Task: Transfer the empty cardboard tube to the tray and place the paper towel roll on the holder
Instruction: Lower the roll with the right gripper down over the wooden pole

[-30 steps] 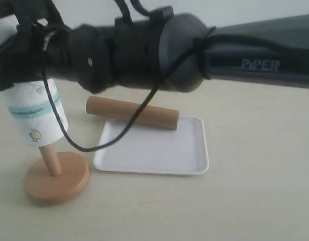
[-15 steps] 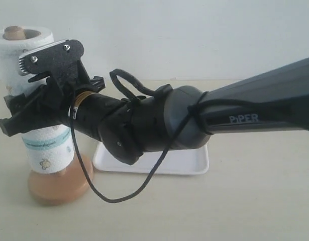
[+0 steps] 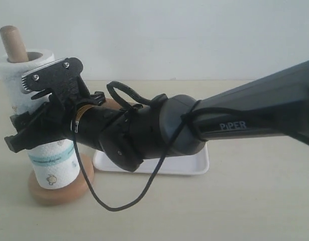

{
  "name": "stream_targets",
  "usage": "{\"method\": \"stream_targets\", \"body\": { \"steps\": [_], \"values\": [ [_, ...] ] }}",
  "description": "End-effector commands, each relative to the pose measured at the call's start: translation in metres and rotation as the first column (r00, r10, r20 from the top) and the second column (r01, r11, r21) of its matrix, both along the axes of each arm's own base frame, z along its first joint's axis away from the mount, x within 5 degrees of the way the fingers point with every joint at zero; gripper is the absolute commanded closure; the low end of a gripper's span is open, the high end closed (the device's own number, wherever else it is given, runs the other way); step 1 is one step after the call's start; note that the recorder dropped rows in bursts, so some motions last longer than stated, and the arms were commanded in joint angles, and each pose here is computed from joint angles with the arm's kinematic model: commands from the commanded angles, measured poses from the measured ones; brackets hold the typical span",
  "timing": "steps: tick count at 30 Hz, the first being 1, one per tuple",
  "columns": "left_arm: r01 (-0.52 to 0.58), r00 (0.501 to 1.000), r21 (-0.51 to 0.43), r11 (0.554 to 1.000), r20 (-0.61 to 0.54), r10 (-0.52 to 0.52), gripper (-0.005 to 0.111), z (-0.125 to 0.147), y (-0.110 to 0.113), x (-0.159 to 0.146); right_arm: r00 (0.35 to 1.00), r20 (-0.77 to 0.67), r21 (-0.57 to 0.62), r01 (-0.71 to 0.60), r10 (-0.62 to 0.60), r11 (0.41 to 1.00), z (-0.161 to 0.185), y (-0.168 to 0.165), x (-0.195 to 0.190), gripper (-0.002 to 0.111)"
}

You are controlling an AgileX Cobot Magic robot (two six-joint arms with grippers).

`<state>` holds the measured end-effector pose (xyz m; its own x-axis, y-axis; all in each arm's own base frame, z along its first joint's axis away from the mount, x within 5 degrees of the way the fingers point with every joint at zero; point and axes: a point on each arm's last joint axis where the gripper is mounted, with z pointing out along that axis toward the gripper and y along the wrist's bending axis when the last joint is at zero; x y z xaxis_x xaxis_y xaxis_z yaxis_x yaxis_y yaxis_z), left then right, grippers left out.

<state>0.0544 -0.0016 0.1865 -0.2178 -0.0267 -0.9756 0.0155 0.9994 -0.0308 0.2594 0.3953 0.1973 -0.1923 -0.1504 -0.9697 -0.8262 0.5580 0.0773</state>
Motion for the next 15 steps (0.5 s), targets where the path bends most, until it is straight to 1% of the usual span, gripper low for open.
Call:
{"method": "stream_targets", "body": {
  "steps": [1, 2, 3, 7, 8, 11, 15],
  "values": [
    [-0.002, 1.000, 0.001, 1.000, 0.001, 0.002, 0.103, -0.001, 0.000, 0.000, 1.000, -0.004, 0.019, 0.004, -0.004, 1.000, 0.004, 0.000, 0.000, 0.090],
    [-0.002, 1.000, 0.001, 1.000, 0.001, 0.002, 0.103, -0.001, 0.000, 0.000, 1.000, -0.010, 0.022, 0.006, -0.006, 1.000, 0.004, 0.000, 0.000, 0.079],
    [-0.002, 1.000, 0.001, 1.000, 0.001, 0.002, 0.103, -0.001, 0.000, 0.000, 1.000, -0.026, 0.032, 0.011, -0.010, 0.999, 0.004, 0.000, 0.000, 0.066],
    [-0.002, 1.000, 0.001, 1.000, 0.001, 0.002, 0.103, -0.001, 0.000, 0.000, 0.999, -0.046, 0.043, 0.017, -0.015, 0.999, 0.004, 0.000, 0.000, 0.007],
    [-0.002, 1.000, 0.001, 1.000, 0.001, 0.002, 0.103, -0.001, 0.000, 0.000, 0.999, -0.042, 0.035, 0.013, -0.012, 0.999, 0.004, 0.000, 0.000, 0.003],
    [-0.002, 1.000, 0.001, 1.000, 0.001, 0.002, 0.103, -0.001, 0.000, 0.000, 0.998, -0.057, 0.011, 0.014, -0.014, 1.000, 0.005, -0.001, -0.001, 0.003],
    [-0.002, 1.000, 0.001, 1.000, 0.001, 0.002, 0.103, -0.001, 0.000, 0.000, 0.989, -0.140, -0.028, 0.031, -0.035, 0.999, 0.015, -0.007, -0.005, 0.003]
  ]
}}
